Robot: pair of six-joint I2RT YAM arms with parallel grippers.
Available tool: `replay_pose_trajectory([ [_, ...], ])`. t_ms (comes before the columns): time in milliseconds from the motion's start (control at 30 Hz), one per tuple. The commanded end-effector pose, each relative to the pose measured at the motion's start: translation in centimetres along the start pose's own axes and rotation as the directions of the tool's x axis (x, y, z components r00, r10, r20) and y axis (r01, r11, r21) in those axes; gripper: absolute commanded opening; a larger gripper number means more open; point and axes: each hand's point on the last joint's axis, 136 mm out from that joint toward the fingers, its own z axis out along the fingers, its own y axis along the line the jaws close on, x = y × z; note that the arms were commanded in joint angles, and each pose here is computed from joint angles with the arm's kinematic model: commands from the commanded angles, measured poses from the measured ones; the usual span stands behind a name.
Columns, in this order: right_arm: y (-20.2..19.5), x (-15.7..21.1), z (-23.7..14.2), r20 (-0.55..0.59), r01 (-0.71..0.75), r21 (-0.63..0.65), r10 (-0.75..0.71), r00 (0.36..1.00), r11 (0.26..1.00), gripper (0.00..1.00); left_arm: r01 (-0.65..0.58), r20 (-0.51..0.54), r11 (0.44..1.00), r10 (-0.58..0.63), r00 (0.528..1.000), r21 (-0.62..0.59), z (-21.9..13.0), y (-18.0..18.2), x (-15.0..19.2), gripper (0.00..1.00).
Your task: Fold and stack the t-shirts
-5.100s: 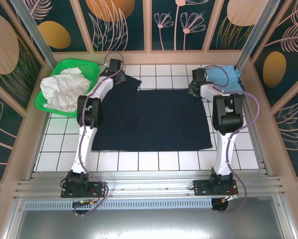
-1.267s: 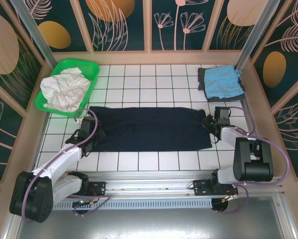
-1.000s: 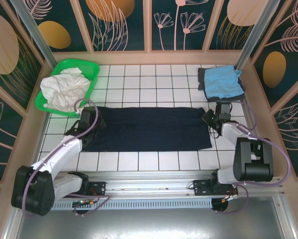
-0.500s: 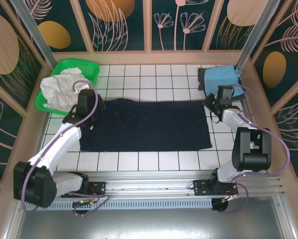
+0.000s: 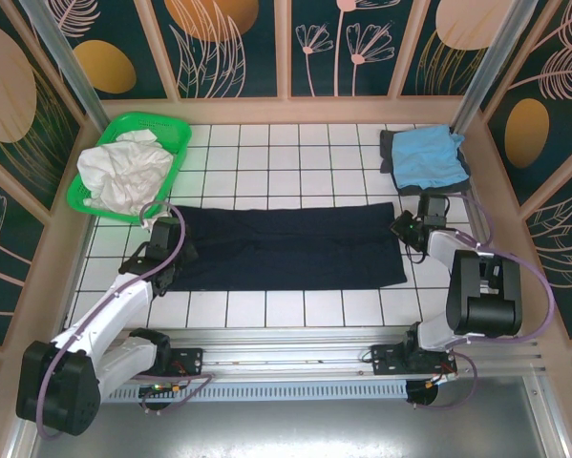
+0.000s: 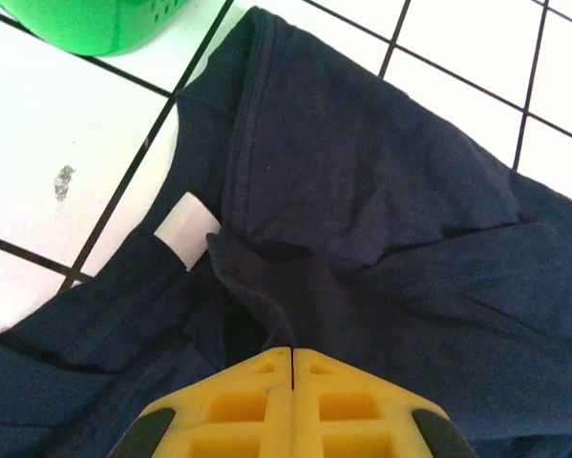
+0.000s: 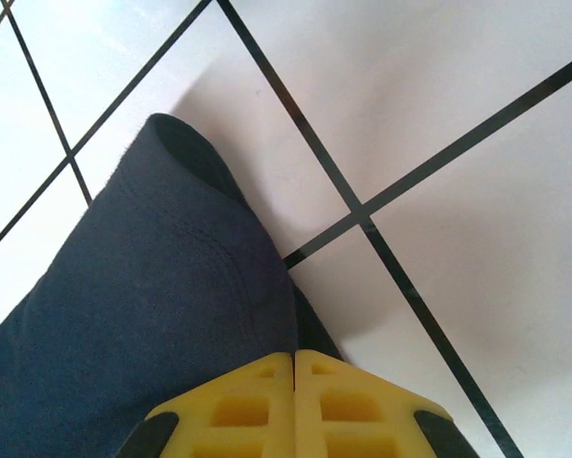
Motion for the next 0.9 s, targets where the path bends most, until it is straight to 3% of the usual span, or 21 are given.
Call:
replay_pose_trajectory([
  [0,-0.9,-0.7,-0.6,0.038,0.003,0.021,-0.004,0.999,1.000,0.00,0.024,-0.002,0.996,-0.025,1.000,-0.087,0.3,2.0,0.7,0.00],
  [233,-1.0,0.6,0.0,0.000,-0.004,-0.006,0.004,1.000,1.000,0.00,0.058,-0.025,0.996,-0.060,0.998,-0.067,0.3,2.3,2.1,0.00],
  [367,-1.3,0.6,-0.4,0.007,-0.007,0.014,0.007,1.000,1.000,0.14,0.075,-0.049,0.995,-0.078,0.996,-0.072,0.8,2.9,3.5,0.00],
  [433,-1.1,0.2,-1.0,0.022,-0.004,0.012,0.004,1.000,1.000,0.15,0.079,-0.059,0.994,-0.083,0.995,-0.079,1.0,3.3,4.0,0.00],
  [567,-0.3,-1.0,-3.6,0.104,0.025,0.064,-0.031,0.994,0.998,0.28,0.084,-0.083,0.994,-0.089,0.993,-0.066,1.4,3.2,4.9,0.00],
  [667,2.0,-0.5,-5.4,0.170,0.109,0.104,-0.125,0.977,0.989,0.29,0.083,-0.090,0.995,-0.089,0.992,-0.061,1.6,3.1,5.0,0.00],
  [800,6.0,4.4,-4.3,0.075,0.196,-0.047,-0.192,0.978,0.979,0.30,0.078,-0.104,0.995,-0.084,0.991,-0.064,1.7,2.9,5.0,0.18],
  [867,5.6,6.3,-3.3,0.028,0.193,-0.053,-0.192,0.981,0.980,0.30,0.079,-0.100,0.995,-0.084,0.991,-0.059,1.5,2.6,4.7,0.42],
])
